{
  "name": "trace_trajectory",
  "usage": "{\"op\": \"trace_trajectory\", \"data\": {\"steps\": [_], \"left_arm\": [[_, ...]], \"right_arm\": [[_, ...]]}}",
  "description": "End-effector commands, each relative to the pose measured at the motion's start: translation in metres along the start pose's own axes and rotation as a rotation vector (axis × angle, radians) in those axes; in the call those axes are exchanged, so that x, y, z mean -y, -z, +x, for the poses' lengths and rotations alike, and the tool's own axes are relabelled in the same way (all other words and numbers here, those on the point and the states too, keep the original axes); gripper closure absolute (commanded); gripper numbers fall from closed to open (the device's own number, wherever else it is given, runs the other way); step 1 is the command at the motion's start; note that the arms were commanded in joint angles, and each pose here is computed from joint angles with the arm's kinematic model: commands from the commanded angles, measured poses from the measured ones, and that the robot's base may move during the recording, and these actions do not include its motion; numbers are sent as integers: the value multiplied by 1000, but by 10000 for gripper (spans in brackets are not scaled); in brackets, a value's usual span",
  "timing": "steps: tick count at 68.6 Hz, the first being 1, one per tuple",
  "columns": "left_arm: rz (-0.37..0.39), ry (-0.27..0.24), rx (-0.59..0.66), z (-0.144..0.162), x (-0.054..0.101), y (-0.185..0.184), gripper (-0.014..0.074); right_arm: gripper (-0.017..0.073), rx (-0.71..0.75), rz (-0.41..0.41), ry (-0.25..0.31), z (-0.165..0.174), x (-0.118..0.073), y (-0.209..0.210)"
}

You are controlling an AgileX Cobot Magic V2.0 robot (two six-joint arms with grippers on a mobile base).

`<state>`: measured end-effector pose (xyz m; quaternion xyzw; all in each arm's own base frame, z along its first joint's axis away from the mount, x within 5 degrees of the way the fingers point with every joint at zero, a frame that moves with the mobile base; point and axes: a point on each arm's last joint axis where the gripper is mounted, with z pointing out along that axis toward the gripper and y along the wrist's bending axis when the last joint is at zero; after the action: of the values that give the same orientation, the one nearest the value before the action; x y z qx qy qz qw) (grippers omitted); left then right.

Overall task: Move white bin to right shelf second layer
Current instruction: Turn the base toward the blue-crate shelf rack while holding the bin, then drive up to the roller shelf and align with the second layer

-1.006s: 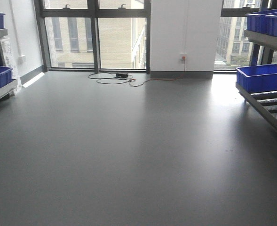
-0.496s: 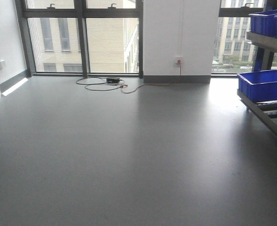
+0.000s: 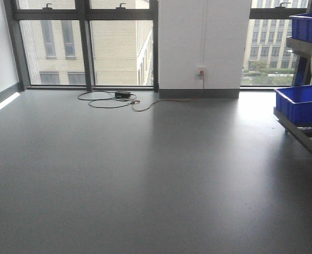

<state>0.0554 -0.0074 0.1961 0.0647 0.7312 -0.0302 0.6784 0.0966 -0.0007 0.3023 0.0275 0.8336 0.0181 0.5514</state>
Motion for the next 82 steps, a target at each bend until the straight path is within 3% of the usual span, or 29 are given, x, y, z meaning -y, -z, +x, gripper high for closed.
{"op": "trace_trajectory", "data": {"steps": [1,82], "left_arm": [[0,5,65,4,0,-1,509],[0,5,65,4,0,-1,509]], "right_arm": [[500,129,5,-2,-18,0,5],[500,128,5,-2,-18,0,5]]}}
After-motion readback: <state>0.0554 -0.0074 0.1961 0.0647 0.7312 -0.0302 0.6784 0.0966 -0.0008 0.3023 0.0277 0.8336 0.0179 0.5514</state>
